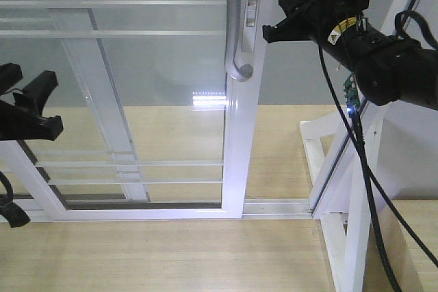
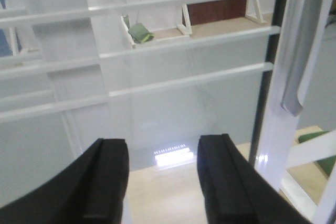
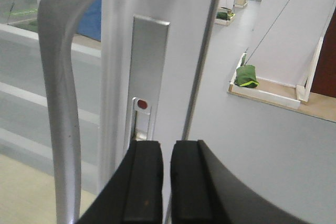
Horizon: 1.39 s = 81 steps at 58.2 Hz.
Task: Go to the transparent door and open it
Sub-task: 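Open the right gripper off the handle and bring the left gripper toward it, then close the left gripper around the silver handle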
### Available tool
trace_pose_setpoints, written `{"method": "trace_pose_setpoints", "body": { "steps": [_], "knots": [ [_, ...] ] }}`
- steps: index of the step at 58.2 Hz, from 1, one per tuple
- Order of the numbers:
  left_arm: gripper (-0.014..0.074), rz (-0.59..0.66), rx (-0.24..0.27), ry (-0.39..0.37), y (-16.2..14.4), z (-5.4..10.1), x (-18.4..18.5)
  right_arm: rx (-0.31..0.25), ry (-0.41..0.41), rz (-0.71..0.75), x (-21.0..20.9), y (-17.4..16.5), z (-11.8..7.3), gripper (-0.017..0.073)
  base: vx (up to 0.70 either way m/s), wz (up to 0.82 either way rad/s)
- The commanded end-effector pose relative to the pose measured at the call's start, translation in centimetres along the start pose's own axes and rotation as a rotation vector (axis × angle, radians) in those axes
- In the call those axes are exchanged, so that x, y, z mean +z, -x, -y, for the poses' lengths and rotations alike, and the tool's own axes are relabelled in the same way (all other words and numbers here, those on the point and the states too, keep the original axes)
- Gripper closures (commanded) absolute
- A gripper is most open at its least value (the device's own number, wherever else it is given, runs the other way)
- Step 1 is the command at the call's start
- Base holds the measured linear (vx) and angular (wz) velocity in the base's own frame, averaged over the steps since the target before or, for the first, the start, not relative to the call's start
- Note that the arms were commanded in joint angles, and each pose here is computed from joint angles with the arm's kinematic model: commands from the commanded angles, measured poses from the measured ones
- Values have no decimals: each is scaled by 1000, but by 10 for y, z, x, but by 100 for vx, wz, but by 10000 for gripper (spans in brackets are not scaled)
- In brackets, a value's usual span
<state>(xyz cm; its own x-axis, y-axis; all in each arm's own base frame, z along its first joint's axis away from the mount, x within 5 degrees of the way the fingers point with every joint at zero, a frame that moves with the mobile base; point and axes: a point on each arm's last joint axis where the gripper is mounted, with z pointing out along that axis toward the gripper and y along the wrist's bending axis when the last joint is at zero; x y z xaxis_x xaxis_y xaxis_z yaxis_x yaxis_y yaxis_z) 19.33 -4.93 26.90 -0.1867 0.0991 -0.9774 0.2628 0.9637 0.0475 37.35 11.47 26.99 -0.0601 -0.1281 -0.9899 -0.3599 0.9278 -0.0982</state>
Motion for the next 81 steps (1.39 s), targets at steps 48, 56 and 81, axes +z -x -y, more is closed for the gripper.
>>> {"method": "trace_pose_setpoints", "body": {
  "steps": [48, 56, 81],
  "knots": [
    [161, 262, -66, -289, 66, 62, 187, -29, -207, 122, -118, 2, 9, 383, 0, 0],
    [161, 271, -53, -342, 70, 74, 203, -10, -220, 121, -118, 1, 10, 383, 0, 0],
    [161, 239, -51, -347, 74, 93, 244, -88, -224, 113, -118, 1, 10, 383, 0, 0]
  ]
}}
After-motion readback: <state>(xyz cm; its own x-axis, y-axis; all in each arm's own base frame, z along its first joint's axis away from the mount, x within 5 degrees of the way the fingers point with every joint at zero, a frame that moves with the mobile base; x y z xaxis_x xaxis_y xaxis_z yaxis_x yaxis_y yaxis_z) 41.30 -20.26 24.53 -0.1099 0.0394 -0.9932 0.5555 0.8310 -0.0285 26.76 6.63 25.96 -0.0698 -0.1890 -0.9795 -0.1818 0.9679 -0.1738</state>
